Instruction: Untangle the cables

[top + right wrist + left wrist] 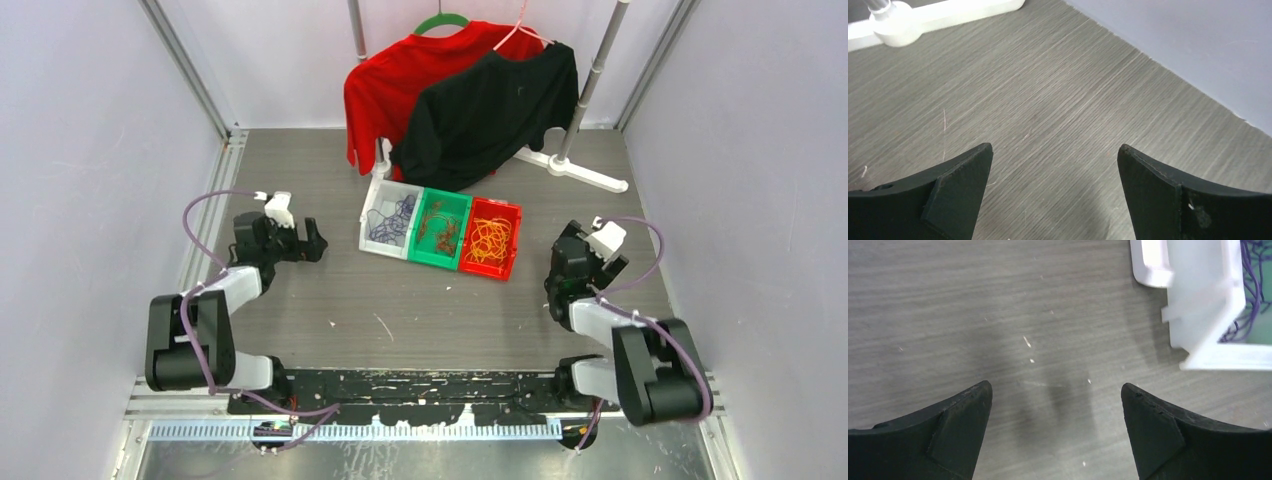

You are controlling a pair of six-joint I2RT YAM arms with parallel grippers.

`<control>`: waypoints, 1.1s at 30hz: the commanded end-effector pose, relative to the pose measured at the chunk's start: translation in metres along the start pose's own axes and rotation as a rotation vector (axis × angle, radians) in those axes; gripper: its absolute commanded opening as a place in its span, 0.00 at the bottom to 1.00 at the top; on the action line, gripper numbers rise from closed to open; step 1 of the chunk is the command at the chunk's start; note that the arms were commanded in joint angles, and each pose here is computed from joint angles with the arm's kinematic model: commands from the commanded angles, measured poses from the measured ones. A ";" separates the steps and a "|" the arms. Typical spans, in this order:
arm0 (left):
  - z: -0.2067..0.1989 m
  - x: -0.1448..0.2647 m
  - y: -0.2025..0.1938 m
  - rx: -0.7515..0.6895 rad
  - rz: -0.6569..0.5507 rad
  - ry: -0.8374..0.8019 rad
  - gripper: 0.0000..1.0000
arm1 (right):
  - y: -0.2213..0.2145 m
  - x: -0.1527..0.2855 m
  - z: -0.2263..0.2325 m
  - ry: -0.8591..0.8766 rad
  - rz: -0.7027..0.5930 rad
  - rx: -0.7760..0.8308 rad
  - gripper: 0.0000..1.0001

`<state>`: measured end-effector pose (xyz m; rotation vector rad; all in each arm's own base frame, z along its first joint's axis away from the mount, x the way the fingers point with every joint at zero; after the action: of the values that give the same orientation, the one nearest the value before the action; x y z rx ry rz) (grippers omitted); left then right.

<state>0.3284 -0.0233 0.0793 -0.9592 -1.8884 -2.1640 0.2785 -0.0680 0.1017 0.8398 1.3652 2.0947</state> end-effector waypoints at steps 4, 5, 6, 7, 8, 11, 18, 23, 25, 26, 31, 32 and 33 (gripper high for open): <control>0.029 -0.015 0.029 -0.066 -0.238 0.164 1.00 | -0.001 -0.018 0.028 0.139 -0.106 -0.087 0.98; 0.029 -0.017 0.022 -0.062 -0.248 0.177 1.00 | -0.003 -0.019 0.030 0.157 -0.109 -0.070 0.97; 0.030 -0.017 0.020 -0.065 -0.278 0.198 1.00 | -0.007 -0.018 0.035 0.195 -0.085 -0.046 0.94; 0.028 -0.015 0.021 -0.082 -0.311 0.204 1.00 | -0.013 -0.014 0.042 0.255 -0.049 -0.025 1.00; 0.024 -0.013 0.016 -0.099 -0.302 0.211 1.00 | -0.018 -0.012 0.046 0.302 -0.031 -0.002 1.00; 0.015 -0.010 0.013 -0.158 -0.415 0.245 1.00 | -0.033 -0.010 0.055 0.412 -0.039 0.055 1.00; 0.021 -0.026 0.015 -0.131 -0.270 0.230 1.00 | -0.039 -0.033 0.060 0.325 0.102 0.080 1.00; 0.019 -0.025 0.012 -0.136 -0.259 0.245 0.99 | -0.036 -0.038 0.058 0.324 0.110 0.047 1.00; 0.020 -0.025 0.014 -0.138 -0.269 0.251 1.00 | -0.035 -0.038 0.058 0.325 0.108 0.046 1.00; 0.020 -0.025 0.014 -0.137 -0.272 0.255 1.00 | -0.035 -0.038 0.058 0.325 0.108 0.046 1.00; 0.020 -0.025 0.013 -0.137 -0.267 0.252 1.00 | -0.035 -0.039 0.058 0.324 0.108 0.045 1.00; 0.020 -0.025 0.013 -0.137 -0.268 0.252 1.00 | -0.035 -0.038 0.058 0.324 0.109 0.046 1.00; 0.020 -0.025 0.013 -0.137 -0.268 0.252 1.00 | -0.035 -0.038 0.058 0.325 0.109 0.046 1.00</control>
<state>0.3551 -0.0178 0.0617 -0.5265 -1.8577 -2.4007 0.3426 -0.0471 0.0619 0.7063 1.6080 2.3579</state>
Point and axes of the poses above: each gripper's point midway between its finger pads, its own x axis back along the fingers, its own z axis along the line the jaws close on, y = z × x, the point moved 3 cm from there along x, back along the fingers, and after that the axes turned 15 degrees about -x, right-handed, at the moved point
